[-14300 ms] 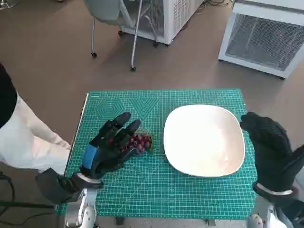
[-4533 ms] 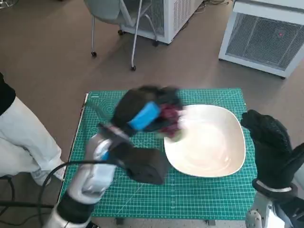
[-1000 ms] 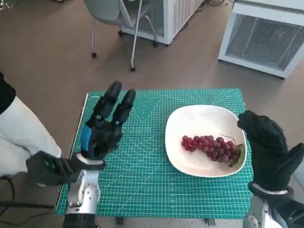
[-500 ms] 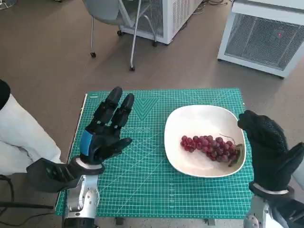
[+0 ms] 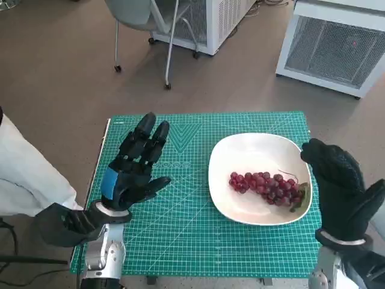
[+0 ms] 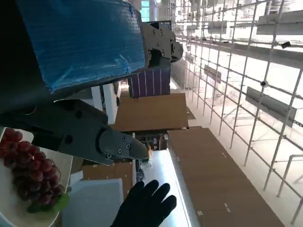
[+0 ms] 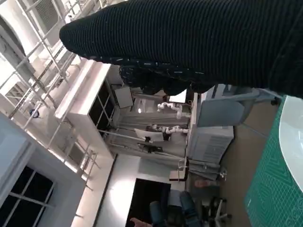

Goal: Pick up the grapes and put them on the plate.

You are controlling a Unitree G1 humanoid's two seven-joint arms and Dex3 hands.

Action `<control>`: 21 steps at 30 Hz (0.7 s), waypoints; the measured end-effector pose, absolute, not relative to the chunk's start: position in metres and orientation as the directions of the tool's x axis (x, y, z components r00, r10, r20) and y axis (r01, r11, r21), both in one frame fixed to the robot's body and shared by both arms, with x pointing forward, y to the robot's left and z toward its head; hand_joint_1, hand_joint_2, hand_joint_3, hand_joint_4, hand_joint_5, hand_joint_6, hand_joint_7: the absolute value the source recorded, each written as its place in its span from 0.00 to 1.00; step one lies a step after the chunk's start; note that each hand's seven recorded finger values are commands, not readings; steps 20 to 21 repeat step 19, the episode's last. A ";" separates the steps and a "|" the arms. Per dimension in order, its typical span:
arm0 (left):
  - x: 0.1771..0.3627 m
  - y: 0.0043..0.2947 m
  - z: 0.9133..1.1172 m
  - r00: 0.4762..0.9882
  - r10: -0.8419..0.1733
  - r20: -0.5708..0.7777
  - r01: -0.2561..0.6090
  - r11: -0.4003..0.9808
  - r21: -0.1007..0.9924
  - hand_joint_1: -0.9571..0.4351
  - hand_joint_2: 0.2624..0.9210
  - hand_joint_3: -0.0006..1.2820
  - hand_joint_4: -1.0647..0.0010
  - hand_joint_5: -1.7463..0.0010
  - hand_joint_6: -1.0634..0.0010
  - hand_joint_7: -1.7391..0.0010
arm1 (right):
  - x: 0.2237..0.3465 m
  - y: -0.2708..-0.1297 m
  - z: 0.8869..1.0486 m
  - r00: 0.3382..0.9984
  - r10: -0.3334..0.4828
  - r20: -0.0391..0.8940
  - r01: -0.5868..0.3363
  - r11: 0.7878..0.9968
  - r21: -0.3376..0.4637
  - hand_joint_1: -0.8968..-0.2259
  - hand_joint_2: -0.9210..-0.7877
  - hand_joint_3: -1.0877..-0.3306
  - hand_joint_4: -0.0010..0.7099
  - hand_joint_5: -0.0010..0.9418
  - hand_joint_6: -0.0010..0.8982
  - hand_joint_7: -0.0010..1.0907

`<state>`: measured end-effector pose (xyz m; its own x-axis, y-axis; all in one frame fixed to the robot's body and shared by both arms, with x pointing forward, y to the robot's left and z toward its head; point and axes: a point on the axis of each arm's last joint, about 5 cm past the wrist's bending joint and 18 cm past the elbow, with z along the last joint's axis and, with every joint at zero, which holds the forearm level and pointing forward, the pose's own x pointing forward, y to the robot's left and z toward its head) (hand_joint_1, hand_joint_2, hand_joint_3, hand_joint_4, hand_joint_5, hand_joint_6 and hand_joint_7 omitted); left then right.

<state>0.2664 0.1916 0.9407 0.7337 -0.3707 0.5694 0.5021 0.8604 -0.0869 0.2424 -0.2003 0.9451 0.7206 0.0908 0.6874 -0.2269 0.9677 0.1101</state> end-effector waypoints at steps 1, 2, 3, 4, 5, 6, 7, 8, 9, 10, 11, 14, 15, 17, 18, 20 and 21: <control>0.266 0.192 0.941 0.734 -0.371 0.569 0.502 0.860 -0.087 0.59 1.00 0.06 0.88 0.99 0.80 0.98 | 0.242 -0.200 0.945 0.721 0.091 0.687 -0.227 0.968 0.110 0.73 0.00 0.68 0.69 0.40 0.31 0.76; 0.266 0.191 0.941 0.733 -0.372 0.569 0.503 0.860 -0.086 0.59 1.00 0.06 0.88 0.99 0.80 0.98 | 0.242 -0.200 0.945 0.721 0.092 0.687 -0.228 0.968 0.110 0.72 0.00 0.68 0.69 0.40 0.31 0.76; 0.266 0.191 0.941 0.733 -0.372 0.569 0.503 0.860 -0.086 0.59 1.00 0.05 0.87 0.99 0.80 0.98 | 0.242 -0.200 0.945 0.721 0.093 0.686 -0.228 0.967 0.109 0.72 0.00 0.68 0.69 0.40 0.31 0.75; 0.266 0.191 0.941 0.733 -0.373 0.569 0.504 0.860 -0.085 0.59 1.00 0.05 0.87 0.99 0.80 0.98 | 0.242 -0.200 0.945 0.722 0.093 0.686 -0.229 0.967 0.109 0.72 0.00 0.68 0.69 0.40 0.31 0.75; 0.266 0.191 0.941 0.733 -0.374 0.569 0.504 0.860 -0.084 0.60 1.00 0.05 0.87 0.99 0.80 0.98 | 0.242 -0.200 0.945 0.722 0.094 0.686 -0.229 0.967 0.109 0.72 0.00 0.68 0.69 0.40 0.30 0.75; 0.267 0.191 0.941 0.732 -0.375 0.568 0.504 0.859 -0.083 0.60 1.00 0.05 0.87 0.99 0.80 0.98 | 0.243 -0.200 0.945 0.722 0.094 0.685 -0.229 0.967 0.109 0.72 0.00 0.68 0.69 0.40 0.30 0.75; 0.267 0.191 0.941 0.732 -0.376 0.567 0.505 0.859 -0.082 0.60 1.00 0.06 0.87 0.99 0.80 0.98 | 0.243 -0.200 0.944 0.722 0.094 0.685 -0.229 0.967 0.108 0.72 0.00 0.68 0.69 0.40 0.30 0.75; 0.267 0.191 0.941 0.732 -0.378 0.567 0.505 0.859 -0.080 0.60 1.00 0.06 0.87 0.99 0.80 0.97 | 0.243 -0.200 0.944 0.722 0.095 0.685 -0.230 0.967 0.108 0.72 0.00 0.68 0.69 0.40 0.30 0.75; 0.267 0.191 0.941 0.732 -0.379 0.566 0.506 0.859 -0.079 0.60 1.00 0.06 0.87 0.99 0.80 0.97 | 0.243 -0.200 0.944 0.722 0.096 0.685 -0.230 0.967 0.107 0.72 0.00 0.68 0.69 0.40 0.30 0.75; 0.267 0.191 0.941 0.732 -0.380 0.566 0.506 0.859 -0.078 0.60 1.00 0.06 0.87 0.99 0.80 0.97 | 0.243 -0.200 0.944 0.722 0.097 0.685 -0.231 0.967 0.107 0.72 0.00 0.68 0.69 0.40 0.30 0.75; 0.267 0.191 0.941 0.731 -0.382 0.565 0.507 0.859 -0.076 0.61 1.00 0.06 0.87 0.99 0.80 0.97 | 0.243 -0.201 0.944 0.722 0.097 0.685 -0.231 0.967 0.106 0.72 0.00 0.68 0.69 0.40 0.30 0.75; 0.267 0.191 0.941 0.730 -0.386 0.564 0.510 0.857 -0.072 0.61 1.00 0.06 0.87 0.99 0.80 0.97 | 0.243 -0.201 0.944 0.723 0.099 0.684 -0.232 0.967 0.105 0.72 0.00 0.68 0.69 0.40 0.30 0.76; 0.267 0.191 0.941 0.729 -0.388 0.564 0.511 0.857 -0.071 0.61 1.00 0.07 0.87 0.99 0.80 0.97 | 0.243 -0.201 0.944 0.723 0.099 0.684 -0.232 0.967 0.105 0.72 0.00 0.68 0.69 0.40 0.30 0.76; 0.267 0.191 0.941 0.727 -0.391 0.564 0.514 0.855 -0.069 0.61 1.00 0.07 0.87 0.99 0.80 0.97 | 0.243 -0.201 0.944 0.723 0.099 0.684 -0.232 0.967 0.105 0.72 0.00 0.68 0.69 0.40 0.30 0.76; 0.267 0.191 0.941 0.727 -0.393 0.563 0.515 0.855 -0.068 0.61 1.00 0.07 0.87 0.99 0.80 0.97 | 0.243 -0.202 0.944 0.723 0.099 0.684 -0.232 0.967 0.105 0.72 0.00 0.68 0.69 0.40 0.30 0.76; 0.267 0.191 0.941 0.726 -0.394 0.563 0.516 0.854 -0.067 0.61 1.00 0.07 0.87 0.99 0.80 0.97 | 0.243 -0.202 0.944 0.722 0.099 0.684 -0.232 0.967 0.106 0.72 0.00 0.68 0.69 0.40 0.30 0.76; 0.267 0.191 0.941 0.726 -0.394 0.563 0.516 0.854 -0.067 0.61 1.00 0.07 0.87 0.99 0.80 0.97 | 0.243 -0.202 0.944 0.722 0.099 0.684 -0.232 0.967 0.106 0.72 0.00 0.68 0.69 0.40 0.30 0.76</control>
